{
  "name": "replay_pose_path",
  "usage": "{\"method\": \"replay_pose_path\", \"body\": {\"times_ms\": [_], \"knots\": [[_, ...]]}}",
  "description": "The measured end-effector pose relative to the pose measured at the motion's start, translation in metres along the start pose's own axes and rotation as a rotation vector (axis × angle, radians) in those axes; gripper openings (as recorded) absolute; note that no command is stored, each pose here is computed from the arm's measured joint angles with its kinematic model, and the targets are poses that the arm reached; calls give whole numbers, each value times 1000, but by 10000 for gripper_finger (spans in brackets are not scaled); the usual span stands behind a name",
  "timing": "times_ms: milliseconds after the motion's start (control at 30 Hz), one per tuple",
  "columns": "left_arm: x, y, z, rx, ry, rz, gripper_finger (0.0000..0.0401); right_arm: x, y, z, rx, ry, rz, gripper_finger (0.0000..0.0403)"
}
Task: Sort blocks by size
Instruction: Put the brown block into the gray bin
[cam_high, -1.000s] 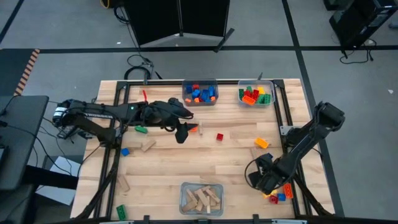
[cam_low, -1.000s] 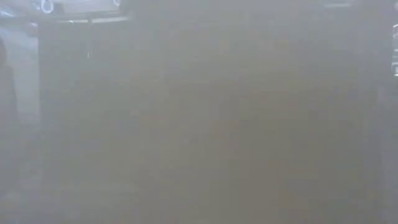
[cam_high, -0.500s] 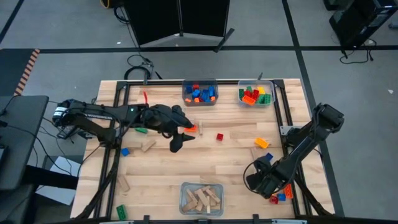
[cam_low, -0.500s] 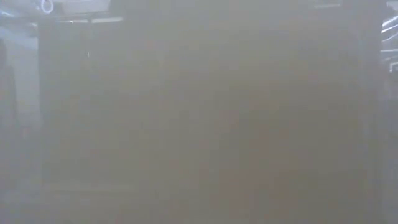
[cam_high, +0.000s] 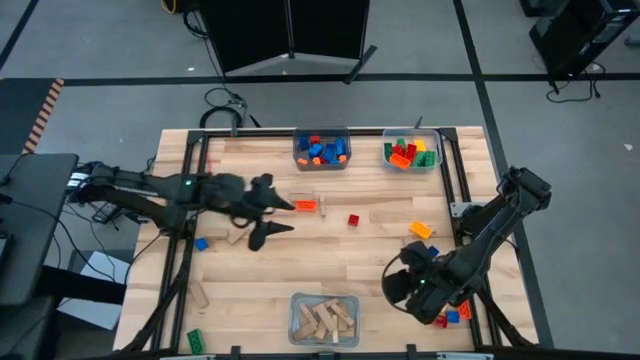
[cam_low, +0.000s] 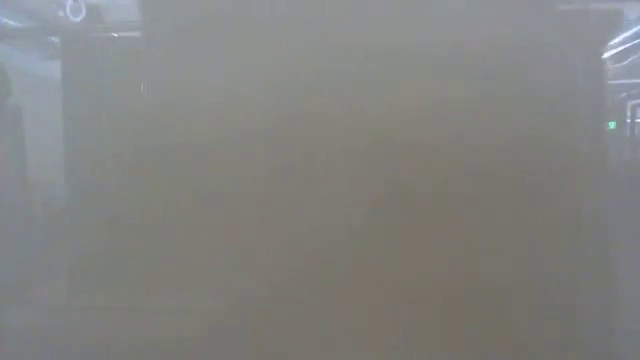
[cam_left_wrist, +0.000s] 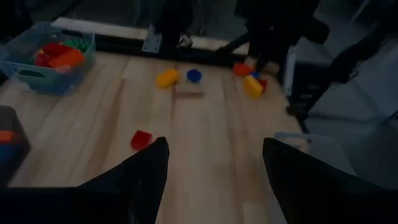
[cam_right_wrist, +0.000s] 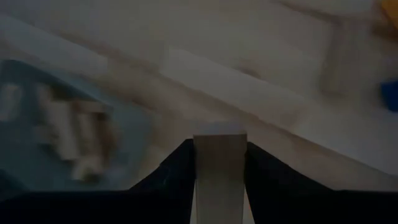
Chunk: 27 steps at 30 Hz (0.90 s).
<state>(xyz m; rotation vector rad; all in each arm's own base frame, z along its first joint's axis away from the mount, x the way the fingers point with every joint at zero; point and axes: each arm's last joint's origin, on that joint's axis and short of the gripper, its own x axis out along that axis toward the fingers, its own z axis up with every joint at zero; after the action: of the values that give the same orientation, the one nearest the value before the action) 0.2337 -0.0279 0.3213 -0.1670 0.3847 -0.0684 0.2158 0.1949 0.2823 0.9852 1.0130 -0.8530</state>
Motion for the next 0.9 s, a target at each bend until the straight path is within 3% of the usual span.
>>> {"method": "replay_pose_path", "body": {"times_ms": [233,467,733,900], "knots": [[-44,-1,-51,-77,-92,-78,266,-6,77,11,-138,-48,100,117],[-73,3,-72,-76,-166,-113,266,22,149,14,-301,-44,133,117],[-92,6,-85,-71,-121,-138,266,80,184,-4,-361,63,154,117],[-103,7,-87,-73,-127,-170,266,88,197,-8,-343,76,246,117]]}}
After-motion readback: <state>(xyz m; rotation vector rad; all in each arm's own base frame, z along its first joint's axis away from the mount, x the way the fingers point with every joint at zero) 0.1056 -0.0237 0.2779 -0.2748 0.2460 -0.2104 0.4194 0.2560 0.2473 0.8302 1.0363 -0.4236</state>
